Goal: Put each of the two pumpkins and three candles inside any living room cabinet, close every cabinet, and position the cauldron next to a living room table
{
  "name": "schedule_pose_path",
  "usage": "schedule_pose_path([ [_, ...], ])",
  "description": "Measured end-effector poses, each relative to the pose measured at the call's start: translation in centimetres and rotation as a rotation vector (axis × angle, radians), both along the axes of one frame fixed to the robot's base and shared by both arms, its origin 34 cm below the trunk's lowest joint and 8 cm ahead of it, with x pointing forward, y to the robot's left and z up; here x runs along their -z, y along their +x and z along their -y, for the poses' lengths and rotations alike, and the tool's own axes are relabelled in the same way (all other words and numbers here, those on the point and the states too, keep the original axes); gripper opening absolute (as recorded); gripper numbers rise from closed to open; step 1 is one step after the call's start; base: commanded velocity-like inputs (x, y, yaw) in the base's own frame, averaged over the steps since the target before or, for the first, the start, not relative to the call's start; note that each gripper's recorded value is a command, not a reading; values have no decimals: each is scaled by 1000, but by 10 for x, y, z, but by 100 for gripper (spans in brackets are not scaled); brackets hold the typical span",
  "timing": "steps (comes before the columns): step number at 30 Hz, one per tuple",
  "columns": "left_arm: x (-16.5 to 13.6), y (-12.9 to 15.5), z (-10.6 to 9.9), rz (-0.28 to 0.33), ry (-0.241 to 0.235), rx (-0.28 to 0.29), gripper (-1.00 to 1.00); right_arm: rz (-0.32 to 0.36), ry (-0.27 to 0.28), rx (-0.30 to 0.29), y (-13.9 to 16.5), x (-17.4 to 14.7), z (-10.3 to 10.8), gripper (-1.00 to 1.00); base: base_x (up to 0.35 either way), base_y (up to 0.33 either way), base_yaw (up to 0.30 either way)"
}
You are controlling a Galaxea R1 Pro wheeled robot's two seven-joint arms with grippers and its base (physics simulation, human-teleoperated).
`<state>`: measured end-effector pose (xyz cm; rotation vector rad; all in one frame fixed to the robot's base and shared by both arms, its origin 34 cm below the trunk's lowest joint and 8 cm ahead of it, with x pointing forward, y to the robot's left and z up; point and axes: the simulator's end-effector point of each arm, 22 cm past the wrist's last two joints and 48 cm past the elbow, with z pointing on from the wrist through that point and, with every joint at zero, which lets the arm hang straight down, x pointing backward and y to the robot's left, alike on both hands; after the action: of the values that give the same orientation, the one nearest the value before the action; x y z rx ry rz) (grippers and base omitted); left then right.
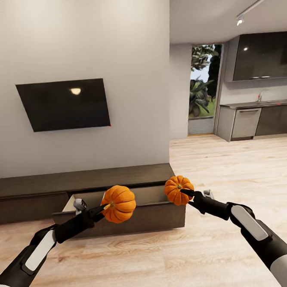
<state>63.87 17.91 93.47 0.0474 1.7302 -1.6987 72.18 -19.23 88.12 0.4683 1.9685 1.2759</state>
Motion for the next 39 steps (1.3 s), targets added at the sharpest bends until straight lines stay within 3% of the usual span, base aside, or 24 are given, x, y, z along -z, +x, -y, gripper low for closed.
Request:
schedule_pose_path([
  [28, 0, 1, -7, -4, -6, -12, -100, -2, -2, -1, 0, 1, -1, -100, 70, 0, 0],
  [39, 0, 2, -7, -3, -3, -13, -100, -2, -5, -2, -1, 1, -1, -100, 283, -1, 0],
])
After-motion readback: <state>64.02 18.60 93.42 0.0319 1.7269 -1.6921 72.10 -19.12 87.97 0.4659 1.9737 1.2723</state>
